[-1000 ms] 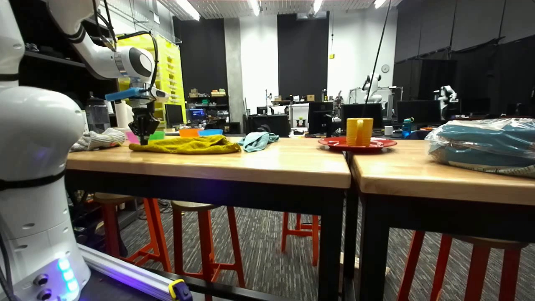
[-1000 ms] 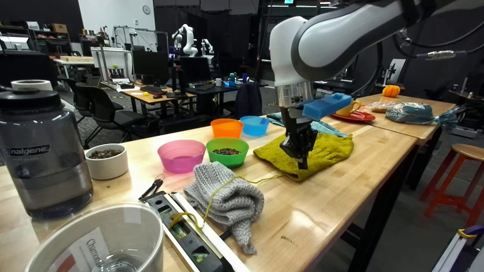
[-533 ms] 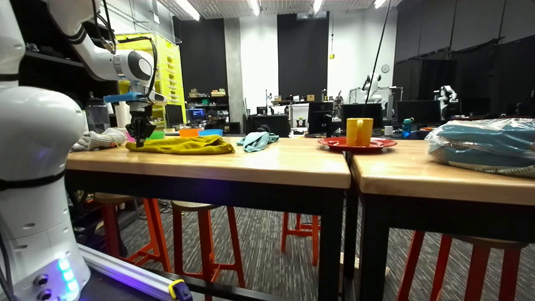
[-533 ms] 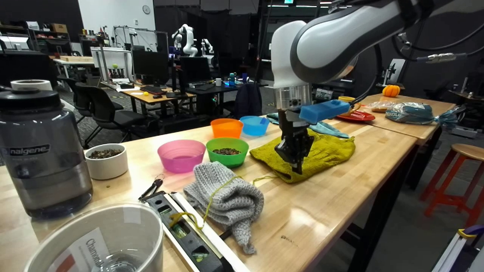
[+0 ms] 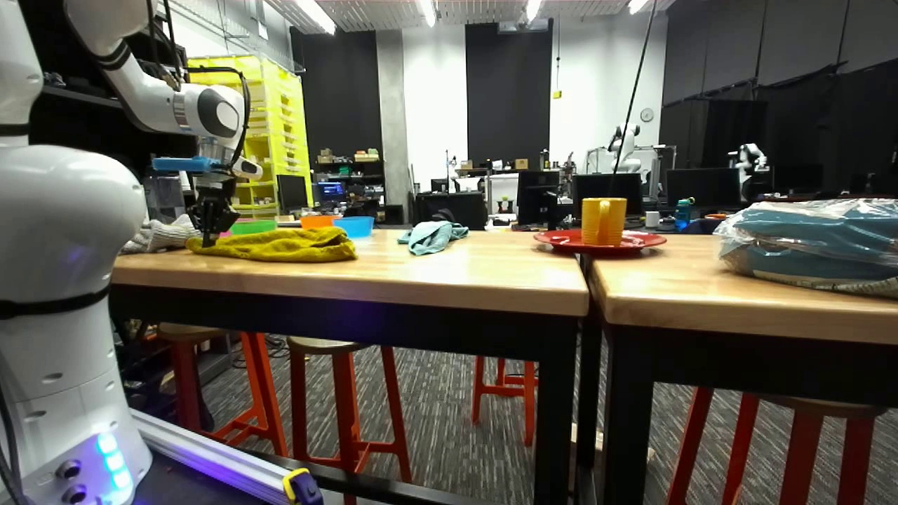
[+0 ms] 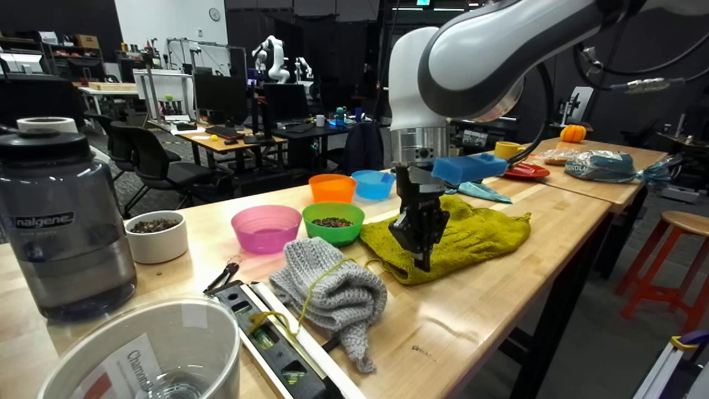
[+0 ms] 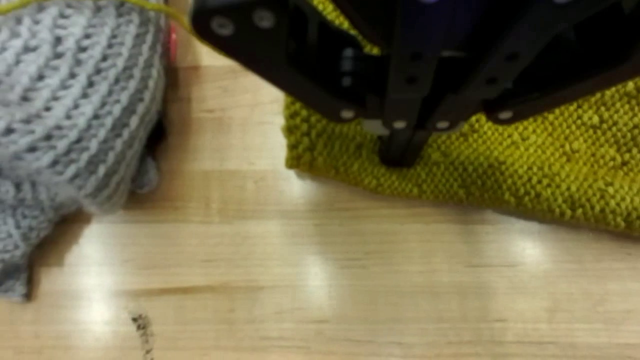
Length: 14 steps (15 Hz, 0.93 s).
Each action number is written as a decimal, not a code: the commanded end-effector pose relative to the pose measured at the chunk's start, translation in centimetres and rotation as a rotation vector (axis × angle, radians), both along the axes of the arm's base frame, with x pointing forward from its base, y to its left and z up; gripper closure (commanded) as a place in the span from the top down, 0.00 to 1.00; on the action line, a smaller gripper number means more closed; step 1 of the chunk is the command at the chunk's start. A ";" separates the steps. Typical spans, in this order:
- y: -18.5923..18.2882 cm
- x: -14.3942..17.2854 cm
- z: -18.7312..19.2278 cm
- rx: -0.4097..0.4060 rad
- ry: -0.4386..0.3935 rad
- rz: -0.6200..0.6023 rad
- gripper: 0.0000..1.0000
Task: Unfold the yellow cloth and move it to the left.
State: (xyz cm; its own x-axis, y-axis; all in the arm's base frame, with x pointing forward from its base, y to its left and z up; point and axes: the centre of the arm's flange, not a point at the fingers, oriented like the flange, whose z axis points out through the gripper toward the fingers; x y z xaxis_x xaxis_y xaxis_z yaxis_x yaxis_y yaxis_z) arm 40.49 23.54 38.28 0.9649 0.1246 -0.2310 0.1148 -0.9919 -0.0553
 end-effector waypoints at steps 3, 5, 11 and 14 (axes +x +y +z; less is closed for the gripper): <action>-1.2 -0.7 1.2 -0.075 -0.054 0.002 0.00; -2.0 -0.9 2.4 -0.111 -0.085 -0.001 0.00; -2.8 -1.6 5.8 -0.115 -0.154 0.022 0.28; -3.2 -2.8 7.4 -0.111 -0.172 0.030 0.40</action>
State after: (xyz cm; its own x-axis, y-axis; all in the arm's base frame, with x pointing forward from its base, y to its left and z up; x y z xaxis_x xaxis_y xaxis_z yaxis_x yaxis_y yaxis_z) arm 39.74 21.27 43.78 0.9873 0.1216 -0.1021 0.1284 -0.9897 0.0633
